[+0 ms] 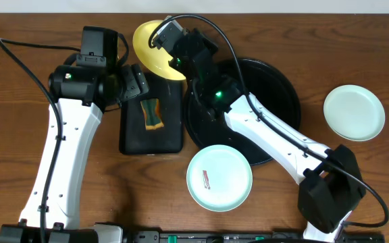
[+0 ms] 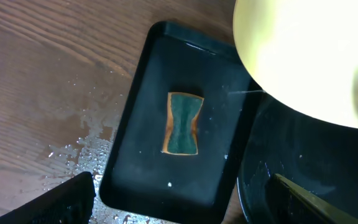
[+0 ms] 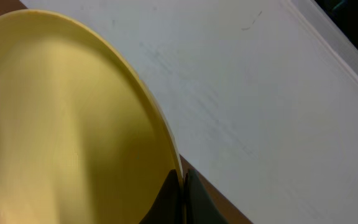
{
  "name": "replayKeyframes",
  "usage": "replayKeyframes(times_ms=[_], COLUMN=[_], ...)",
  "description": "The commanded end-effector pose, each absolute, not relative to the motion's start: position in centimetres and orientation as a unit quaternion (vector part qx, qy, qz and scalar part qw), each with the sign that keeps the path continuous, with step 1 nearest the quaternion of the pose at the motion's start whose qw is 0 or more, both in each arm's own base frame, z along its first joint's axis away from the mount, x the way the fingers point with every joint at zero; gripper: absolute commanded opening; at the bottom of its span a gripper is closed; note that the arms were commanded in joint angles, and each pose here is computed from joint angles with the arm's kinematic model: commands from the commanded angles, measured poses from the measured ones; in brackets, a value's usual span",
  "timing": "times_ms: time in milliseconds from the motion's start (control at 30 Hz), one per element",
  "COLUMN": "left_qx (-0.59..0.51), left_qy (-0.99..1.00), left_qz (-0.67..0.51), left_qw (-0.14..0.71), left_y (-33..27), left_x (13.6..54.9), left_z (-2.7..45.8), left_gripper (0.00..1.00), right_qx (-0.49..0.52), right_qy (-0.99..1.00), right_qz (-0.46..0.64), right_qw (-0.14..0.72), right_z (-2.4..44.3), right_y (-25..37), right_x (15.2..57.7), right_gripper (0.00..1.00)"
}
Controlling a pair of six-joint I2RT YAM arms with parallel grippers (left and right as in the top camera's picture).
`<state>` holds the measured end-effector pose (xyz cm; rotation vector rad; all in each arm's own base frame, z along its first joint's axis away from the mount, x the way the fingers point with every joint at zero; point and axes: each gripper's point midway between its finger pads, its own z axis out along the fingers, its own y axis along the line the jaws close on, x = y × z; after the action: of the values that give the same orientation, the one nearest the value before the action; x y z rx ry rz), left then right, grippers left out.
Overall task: Clean dirty plates on tray and stack at the side
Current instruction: 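Carry the yellow plate right and set it on the green plate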
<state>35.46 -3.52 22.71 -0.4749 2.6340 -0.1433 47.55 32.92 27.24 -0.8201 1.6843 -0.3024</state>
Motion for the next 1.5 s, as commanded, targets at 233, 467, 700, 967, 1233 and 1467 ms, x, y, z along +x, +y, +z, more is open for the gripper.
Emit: replayKeyframes(times_ms=[233,467,700,967,1233,1467], left_qx=[-0.175,-0.175,-0.175,-0.175,-0.175,-0.175], left_qy=[0.955,0.955,0.955,0.955,0.955,0.955], left_qz=[-0.051,-0.051,-0.051,-0.051,-0.051,-0.051], left_qw=[0.236,0.236,0.236,0.236,0.236,0.236], left_y=[-3.3,-3.3,-3.3,-3.3,-3.3,-3.3], left_x=[35.5,35.5,35.6,35.5,35.5,35.5], left_z=[23.3,23.3,23.3,23.3,23.3,23.3], left_gripper=[0.88,0.88,0.89,0.89,0.89,0.89], right_qx=[-0.389,-0.394,-0.396,-0.283,-0.055,0.169], right_qy=[0.693,0.685,0.684,0.792,0.882,0.882], right_qz=[-0.15,-0.152,-0.156,-0.064,0.183,0.239], right_qw=[0.588,0.594,0.593,0.538,0.43,0.369], right_z=[28.1,28.4,28.5,24.3,24.3,25.4], right_y=[34.5,34.8,34.8,31.7,23.8,6.2], right_x=[46.5,46.4,46.3,46.9,48.2,49.4], right_gripper=[0.01,0.01,0.01,0.01,0.01,0.01])
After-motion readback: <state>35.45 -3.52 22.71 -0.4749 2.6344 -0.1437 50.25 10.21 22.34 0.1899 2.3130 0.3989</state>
